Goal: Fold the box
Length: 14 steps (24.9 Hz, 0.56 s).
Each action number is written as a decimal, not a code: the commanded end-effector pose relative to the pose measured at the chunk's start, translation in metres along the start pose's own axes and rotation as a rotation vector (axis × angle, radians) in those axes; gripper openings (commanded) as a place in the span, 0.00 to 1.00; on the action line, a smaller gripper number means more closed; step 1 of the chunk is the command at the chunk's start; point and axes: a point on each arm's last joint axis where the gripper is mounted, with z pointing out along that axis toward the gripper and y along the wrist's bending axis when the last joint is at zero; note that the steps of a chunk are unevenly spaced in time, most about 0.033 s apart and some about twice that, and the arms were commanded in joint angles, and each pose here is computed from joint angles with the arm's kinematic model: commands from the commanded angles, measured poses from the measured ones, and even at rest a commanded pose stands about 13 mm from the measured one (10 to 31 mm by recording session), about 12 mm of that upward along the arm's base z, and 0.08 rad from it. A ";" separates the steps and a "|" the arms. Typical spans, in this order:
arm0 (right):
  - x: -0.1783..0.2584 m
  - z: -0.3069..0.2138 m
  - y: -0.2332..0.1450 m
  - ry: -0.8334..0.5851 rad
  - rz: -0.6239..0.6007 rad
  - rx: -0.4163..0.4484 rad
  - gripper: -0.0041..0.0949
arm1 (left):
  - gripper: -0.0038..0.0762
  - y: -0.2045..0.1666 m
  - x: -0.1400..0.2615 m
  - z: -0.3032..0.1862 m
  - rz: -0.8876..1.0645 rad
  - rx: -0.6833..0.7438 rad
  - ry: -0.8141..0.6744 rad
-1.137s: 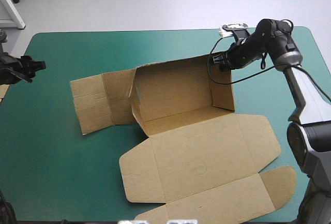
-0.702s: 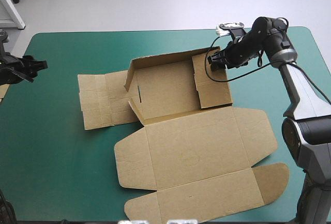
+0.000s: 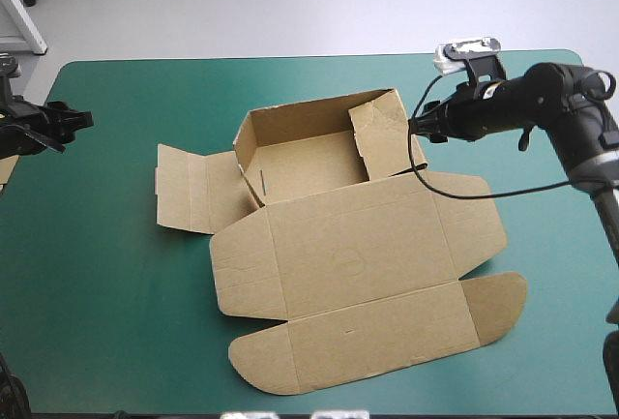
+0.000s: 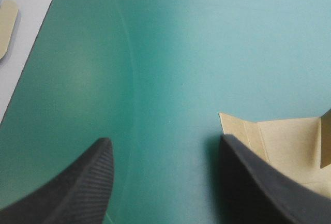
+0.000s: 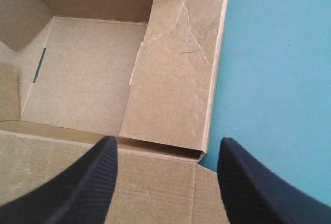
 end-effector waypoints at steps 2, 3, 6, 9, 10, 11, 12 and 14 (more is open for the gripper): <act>0.010 0.009 -0.001 -0.162 -0.067 0.017 0.66 | 0.58 -0.004 -0.012 -0.016 -0.016 0.008 -0.106; 0.009 0.024 -0.004 -0.155 -0.073 0.000 0.76 | 0.58 -0.004 -0.012 -0.016 -0.018 0.011 -0.106; 0.002 0.053 -0.012 -0.121 -0.060 -0.002 0.86 | 0.58 -0.004 -0.012 -0.016 -0.018 0.012 -0.107; -0.004 0.076 -0.018 -0.066 -0.054 -0.018 0.85 | 0.58 -0.004 -0.012 -0.016 -0.009 0.012 -0.107; -0.008 0.085 -0.020 -0.042 -0.045 -0.028 0.84 | 0.58 -0.004 -0.012 -0.016 -0.009 0.012 -0.107; -0.011 0.091 -0.021 -0.022 -0.039 -0.037 0.84 | 0.58 -0.004 -0.012 -0.016 -0.009 0.012 -0.107; -0.015 0.098 -0.022 0.004 -0.031 -0.046 0.83 | 0.58 -0.004 -0.012 -0.016 -0.009 0.012 -0.107; -0.023 0.110 -0.026 0.048 -0.016 -0.054 0.81 | 0.58 -0.004 -0.012 -0.016 -0.009 0.012 -0.107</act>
